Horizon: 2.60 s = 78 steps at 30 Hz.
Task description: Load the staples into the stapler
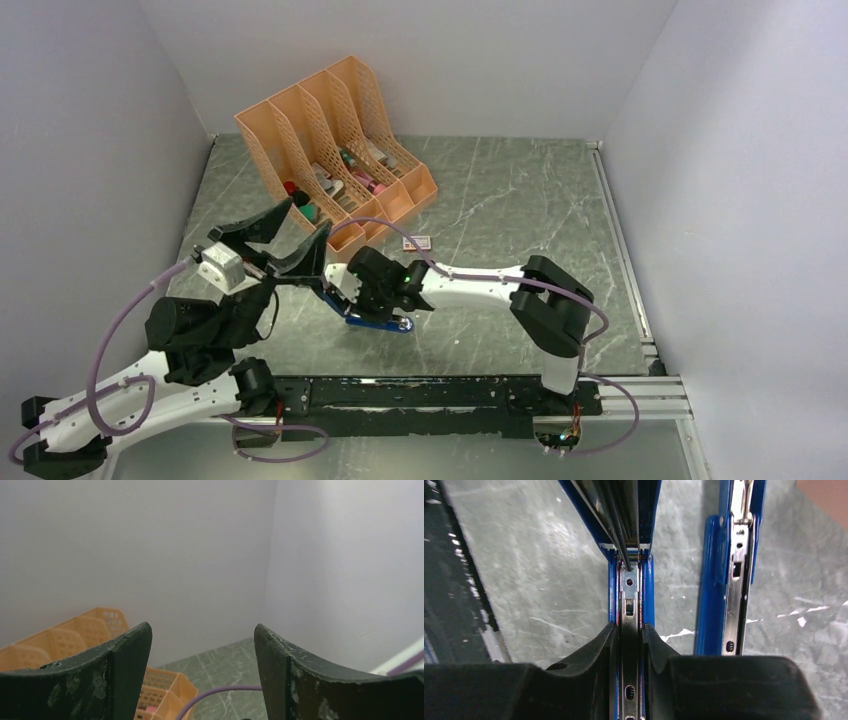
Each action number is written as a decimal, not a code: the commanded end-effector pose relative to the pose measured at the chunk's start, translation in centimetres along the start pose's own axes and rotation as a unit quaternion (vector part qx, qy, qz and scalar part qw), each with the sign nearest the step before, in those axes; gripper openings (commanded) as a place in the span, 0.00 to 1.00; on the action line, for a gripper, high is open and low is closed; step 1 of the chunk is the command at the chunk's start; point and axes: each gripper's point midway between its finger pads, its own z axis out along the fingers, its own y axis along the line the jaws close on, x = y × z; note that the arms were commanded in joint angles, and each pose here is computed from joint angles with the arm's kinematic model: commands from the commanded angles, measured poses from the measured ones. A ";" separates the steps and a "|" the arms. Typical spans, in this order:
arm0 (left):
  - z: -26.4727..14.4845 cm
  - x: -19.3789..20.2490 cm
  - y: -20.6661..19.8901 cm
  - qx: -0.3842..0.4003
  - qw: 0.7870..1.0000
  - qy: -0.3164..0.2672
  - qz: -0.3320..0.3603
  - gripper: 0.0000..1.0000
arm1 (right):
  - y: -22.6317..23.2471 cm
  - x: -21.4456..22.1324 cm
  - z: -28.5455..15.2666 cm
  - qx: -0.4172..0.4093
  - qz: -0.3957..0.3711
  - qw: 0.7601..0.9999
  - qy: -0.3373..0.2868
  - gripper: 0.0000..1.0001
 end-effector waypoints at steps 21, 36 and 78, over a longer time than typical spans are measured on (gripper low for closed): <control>-12.8 18.1 4.4 -0.367 0.829 0.354 -0.231 0.92 | -1.3 6.8 -1.9 -0.002 0.081 0.996 -0.029 0.00; -12.2 22.5 -1.1 -0.218 0.849 0.400 -0.266 1.00 | -1.0 7.0 -2.3 -0.021 0.087 0.995 -0.047 0.00; -18.1 27.2 8.9 -0.495 0.731 0.431 -0.188 0.92 | -0.8 7.2 -1.8 -0.026 0.094 0.994 -0.042 0.00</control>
